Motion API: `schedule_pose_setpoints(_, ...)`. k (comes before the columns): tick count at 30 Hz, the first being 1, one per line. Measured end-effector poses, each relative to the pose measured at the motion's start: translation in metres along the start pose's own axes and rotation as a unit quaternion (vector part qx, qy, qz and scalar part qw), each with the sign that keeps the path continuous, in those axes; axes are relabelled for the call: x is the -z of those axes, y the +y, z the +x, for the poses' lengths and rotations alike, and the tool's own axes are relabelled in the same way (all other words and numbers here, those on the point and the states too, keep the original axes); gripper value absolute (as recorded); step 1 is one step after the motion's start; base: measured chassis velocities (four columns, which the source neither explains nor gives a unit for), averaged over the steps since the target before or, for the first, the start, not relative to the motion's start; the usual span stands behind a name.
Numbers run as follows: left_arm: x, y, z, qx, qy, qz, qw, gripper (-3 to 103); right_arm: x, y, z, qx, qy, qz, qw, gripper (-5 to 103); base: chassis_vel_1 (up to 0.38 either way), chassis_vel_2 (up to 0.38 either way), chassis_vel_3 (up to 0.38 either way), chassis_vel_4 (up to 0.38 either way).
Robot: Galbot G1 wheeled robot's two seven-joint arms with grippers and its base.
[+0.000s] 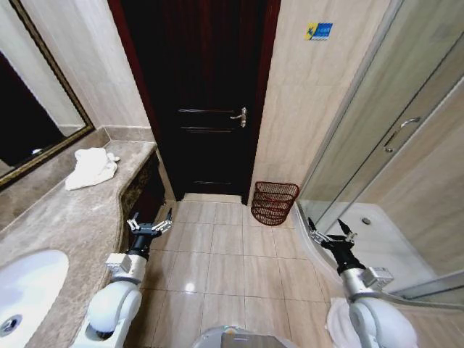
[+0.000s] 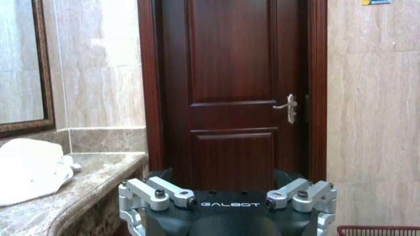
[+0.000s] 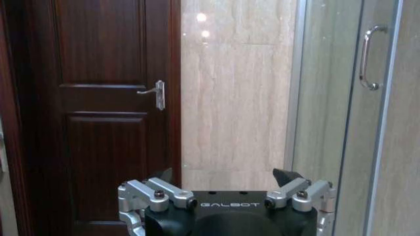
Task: Discard the used towel into the hamper.
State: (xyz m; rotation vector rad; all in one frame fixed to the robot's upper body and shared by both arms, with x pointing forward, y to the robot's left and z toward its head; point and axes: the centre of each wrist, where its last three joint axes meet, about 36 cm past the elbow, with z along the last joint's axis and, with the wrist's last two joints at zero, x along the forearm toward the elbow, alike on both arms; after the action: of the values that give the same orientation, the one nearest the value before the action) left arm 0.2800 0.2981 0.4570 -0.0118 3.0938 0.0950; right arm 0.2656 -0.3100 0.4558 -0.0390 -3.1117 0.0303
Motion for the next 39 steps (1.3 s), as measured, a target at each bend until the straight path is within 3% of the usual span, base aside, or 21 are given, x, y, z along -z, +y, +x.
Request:
schedule_pose_setpoints(22,-0.0005,0.0006,-0.0021,0.002,0.000,0.002,1.0000,100,-0.0019,-0.0004,-0.0028,0.002,-0.003,0.000,1.000,100,-0.003,0.002,0.002,-0.003)
schedule_pose_setpoints(39,-0.0039,-0.0020,0.0004,0.005,0.006,0.008,0.9999,100,-0.0042,-0.0016,-0.0022,0.002,-0.001,0.000,1.000,100,-0.093,0.094,0.097,-0.085)
